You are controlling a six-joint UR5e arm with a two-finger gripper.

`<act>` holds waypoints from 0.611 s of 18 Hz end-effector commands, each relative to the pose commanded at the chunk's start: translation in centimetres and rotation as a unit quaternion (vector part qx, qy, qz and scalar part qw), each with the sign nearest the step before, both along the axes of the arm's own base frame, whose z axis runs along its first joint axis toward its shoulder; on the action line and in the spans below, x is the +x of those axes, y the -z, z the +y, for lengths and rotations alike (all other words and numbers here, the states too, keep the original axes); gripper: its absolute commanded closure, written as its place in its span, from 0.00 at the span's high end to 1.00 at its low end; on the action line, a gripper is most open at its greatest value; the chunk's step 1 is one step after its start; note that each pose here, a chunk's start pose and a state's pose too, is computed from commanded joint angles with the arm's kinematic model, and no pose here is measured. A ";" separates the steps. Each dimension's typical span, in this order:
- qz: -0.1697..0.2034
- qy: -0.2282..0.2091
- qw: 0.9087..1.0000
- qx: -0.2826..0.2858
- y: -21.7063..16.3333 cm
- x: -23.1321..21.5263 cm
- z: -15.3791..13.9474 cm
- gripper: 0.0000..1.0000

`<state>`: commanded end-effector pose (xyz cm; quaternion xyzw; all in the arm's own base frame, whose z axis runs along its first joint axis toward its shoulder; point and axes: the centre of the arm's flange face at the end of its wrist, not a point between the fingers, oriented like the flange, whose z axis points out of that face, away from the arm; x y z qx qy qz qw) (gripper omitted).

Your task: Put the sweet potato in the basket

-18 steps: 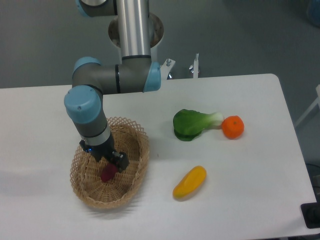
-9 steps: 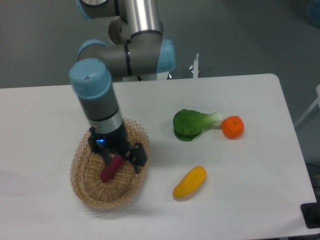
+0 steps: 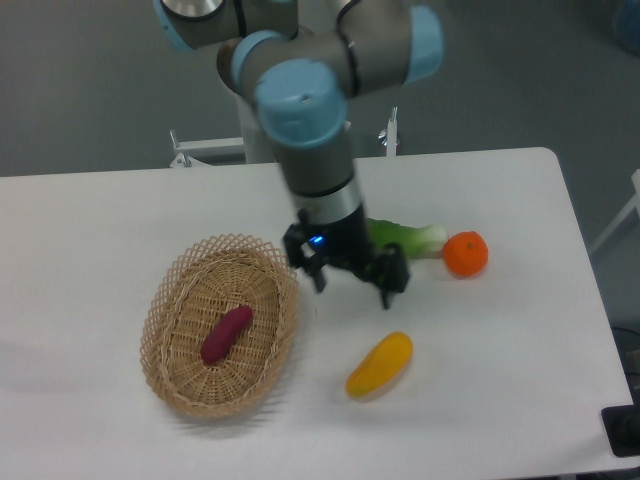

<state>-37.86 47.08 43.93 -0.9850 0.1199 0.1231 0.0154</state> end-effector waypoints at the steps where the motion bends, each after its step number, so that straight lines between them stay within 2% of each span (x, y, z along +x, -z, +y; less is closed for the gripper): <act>1: -0.001 0.013 1.000 -0.006 -0.3 -0.8 -1.0 1.00; 3: -0.004 0.039 0.999 -0.010 -1.2 -2.0 -3.1 1.00; 5: -0.008 0.062 0.998 -0.010 -1.1 -2.8 -3.8 1.00; 11: -0.011 0.059 0.998 -0.002 -1.3 -2.9 -4.6 1.00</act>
